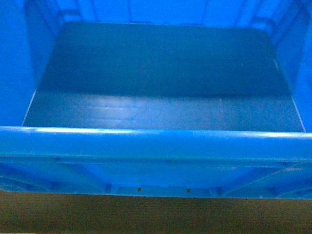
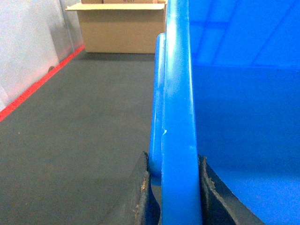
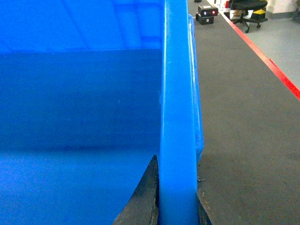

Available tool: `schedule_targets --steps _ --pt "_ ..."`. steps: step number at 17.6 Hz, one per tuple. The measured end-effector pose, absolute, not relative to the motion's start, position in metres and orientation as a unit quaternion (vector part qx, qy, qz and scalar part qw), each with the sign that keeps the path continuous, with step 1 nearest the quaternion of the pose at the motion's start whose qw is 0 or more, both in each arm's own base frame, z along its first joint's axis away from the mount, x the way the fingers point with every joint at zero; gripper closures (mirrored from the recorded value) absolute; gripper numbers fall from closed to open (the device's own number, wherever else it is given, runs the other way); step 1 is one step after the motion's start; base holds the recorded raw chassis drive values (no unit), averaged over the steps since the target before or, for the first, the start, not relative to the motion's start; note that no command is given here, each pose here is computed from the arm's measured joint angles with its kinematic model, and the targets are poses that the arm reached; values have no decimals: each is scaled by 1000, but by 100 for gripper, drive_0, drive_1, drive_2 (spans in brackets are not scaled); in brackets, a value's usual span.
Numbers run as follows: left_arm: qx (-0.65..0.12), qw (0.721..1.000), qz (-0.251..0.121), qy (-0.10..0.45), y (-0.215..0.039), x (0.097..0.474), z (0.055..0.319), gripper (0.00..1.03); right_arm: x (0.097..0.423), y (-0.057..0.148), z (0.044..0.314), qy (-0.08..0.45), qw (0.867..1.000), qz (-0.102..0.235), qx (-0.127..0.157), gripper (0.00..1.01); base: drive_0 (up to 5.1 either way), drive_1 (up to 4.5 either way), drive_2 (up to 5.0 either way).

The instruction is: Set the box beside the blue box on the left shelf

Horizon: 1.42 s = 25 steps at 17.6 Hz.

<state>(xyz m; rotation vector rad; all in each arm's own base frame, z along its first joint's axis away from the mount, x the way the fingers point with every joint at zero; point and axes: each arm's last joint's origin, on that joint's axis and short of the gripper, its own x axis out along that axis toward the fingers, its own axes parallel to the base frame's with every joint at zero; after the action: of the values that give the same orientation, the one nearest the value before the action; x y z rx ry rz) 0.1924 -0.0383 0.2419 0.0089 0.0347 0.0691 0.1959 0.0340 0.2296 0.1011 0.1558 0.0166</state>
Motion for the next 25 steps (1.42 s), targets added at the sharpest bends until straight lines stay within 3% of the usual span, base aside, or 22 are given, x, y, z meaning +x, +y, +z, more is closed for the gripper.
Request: schedule_targets --steps 9,25 --pt "7 999 34 23 -38 191 240 85 195 34 228 82 996 8 46 92 -7 -7 -7" --pt "7 999 32 23 -38 191 240 85 196 34 227 83 995 7 45 92 -168 -168 -168"
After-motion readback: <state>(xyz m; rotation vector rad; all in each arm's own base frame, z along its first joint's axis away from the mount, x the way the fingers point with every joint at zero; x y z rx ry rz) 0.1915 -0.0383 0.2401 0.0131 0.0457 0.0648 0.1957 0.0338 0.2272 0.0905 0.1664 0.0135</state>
